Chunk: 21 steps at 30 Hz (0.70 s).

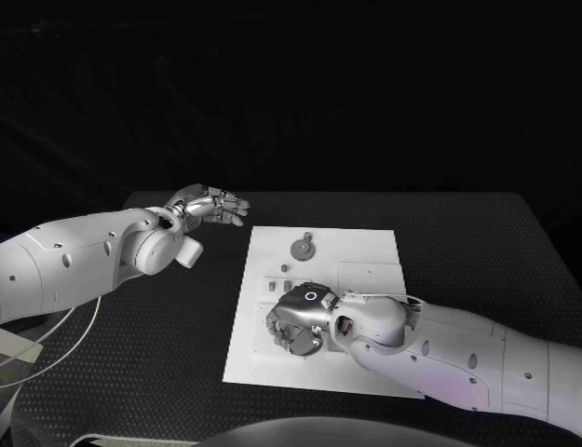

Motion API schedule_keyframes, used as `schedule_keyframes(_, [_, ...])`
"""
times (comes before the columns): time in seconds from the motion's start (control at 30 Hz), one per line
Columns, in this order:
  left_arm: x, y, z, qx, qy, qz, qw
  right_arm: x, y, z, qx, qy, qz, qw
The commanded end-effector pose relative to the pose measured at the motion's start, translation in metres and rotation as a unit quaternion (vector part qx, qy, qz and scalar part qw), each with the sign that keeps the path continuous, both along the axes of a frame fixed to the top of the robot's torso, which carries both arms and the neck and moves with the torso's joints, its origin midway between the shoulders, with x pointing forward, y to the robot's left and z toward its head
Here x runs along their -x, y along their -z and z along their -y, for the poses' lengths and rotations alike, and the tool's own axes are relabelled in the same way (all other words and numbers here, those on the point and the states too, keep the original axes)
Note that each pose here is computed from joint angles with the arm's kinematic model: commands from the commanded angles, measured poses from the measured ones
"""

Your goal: Assemble the parts on the task board

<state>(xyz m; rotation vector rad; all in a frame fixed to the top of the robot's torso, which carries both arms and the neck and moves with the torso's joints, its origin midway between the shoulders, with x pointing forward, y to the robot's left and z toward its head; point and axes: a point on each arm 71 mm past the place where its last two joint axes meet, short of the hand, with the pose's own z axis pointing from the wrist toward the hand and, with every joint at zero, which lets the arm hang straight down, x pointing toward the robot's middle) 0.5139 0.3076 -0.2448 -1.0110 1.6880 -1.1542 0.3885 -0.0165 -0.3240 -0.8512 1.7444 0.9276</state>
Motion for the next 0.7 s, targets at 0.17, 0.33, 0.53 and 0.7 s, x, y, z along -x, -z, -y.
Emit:
schedule_keyframes(0.17, [-0.0007, -0.0012, 0.001, 0.007, 0.003, 0.001, 1.0, -0.002, 0.001, 0.004, -0.012, 0.014, 0.0, 1.0])
schedule_keyframes(0.33, [-0.0006, -0.0011, 0.001, 0.007, 0.005, 0.0, 1.0, -0.002, 0.0, 0.005, -0.019, 0.017, 0.004, 1.0])
schedule_keyframes(0.53, [-0.0004, -0.0011, 0.001, 0.008, 0.005, 0.0, 1.0, -0.001, -0.004, 0.01, -0.038, 0.024, 0.012, 0.999])
schedule_keyframes(0.7, [-0.0004, -0.0012, -0.001, 0.007, 0.004, 0.0, 1.0, 0.002, -0.013, 0.02, -0.071, 0.032, 0.02, 0.997])
